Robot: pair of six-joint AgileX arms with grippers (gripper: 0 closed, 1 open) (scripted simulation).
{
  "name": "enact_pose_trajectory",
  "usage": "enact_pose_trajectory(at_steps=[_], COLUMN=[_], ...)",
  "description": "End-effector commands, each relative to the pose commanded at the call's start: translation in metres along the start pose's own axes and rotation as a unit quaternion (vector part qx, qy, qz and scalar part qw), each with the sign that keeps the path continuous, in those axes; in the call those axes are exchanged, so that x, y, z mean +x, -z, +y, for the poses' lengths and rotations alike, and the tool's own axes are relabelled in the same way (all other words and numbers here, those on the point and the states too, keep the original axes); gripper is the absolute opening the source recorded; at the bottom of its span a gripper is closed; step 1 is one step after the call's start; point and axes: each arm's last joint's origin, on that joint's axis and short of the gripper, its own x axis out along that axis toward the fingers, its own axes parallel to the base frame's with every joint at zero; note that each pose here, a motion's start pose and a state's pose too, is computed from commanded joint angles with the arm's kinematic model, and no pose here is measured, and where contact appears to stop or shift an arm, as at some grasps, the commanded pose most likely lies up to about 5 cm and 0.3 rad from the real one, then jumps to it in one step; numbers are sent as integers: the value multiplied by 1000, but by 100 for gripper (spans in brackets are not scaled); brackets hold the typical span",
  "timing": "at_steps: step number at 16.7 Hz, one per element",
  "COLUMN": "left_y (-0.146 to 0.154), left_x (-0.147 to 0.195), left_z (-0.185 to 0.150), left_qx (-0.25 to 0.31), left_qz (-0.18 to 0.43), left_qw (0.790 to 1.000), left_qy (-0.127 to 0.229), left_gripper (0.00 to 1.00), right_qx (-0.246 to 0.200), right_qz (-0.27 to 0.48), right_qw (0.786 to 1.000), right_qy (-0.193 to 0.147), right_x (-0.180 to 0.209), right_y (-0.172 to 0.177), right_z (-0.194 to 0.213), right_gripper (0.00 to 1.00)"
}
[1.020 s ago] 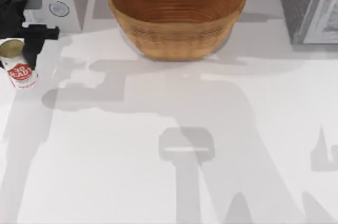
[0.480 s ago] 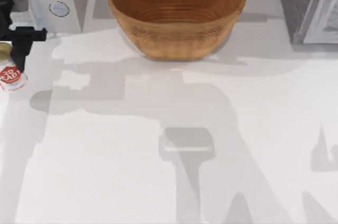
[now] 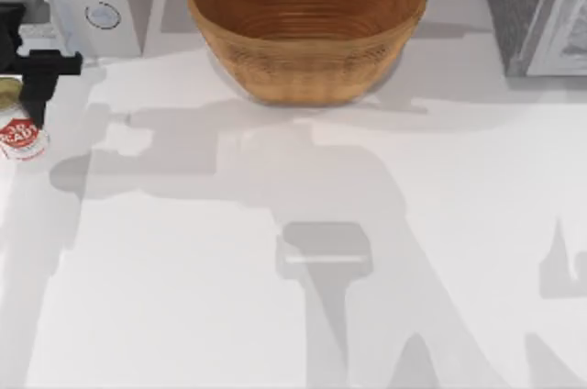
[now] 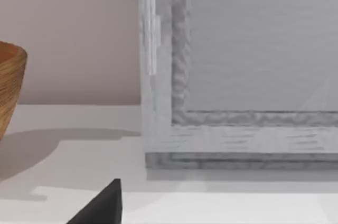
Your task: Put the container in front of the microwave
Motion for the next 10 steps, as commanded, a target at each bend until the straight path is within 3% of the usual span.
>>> enact_pose_trajectory(at_steps=[10], left_y=[0], left_x=[0], left_z=[0], left_qx=[0], left_qz=[0], left_qw=[1000], left_qy=[0], left_gripper=[90], right_qx=[0], right_qz=[0], right_qw=[1000], right_qy=[0], right_x=[0], right_y=[0], right_z=[0], right_gripper=[100])
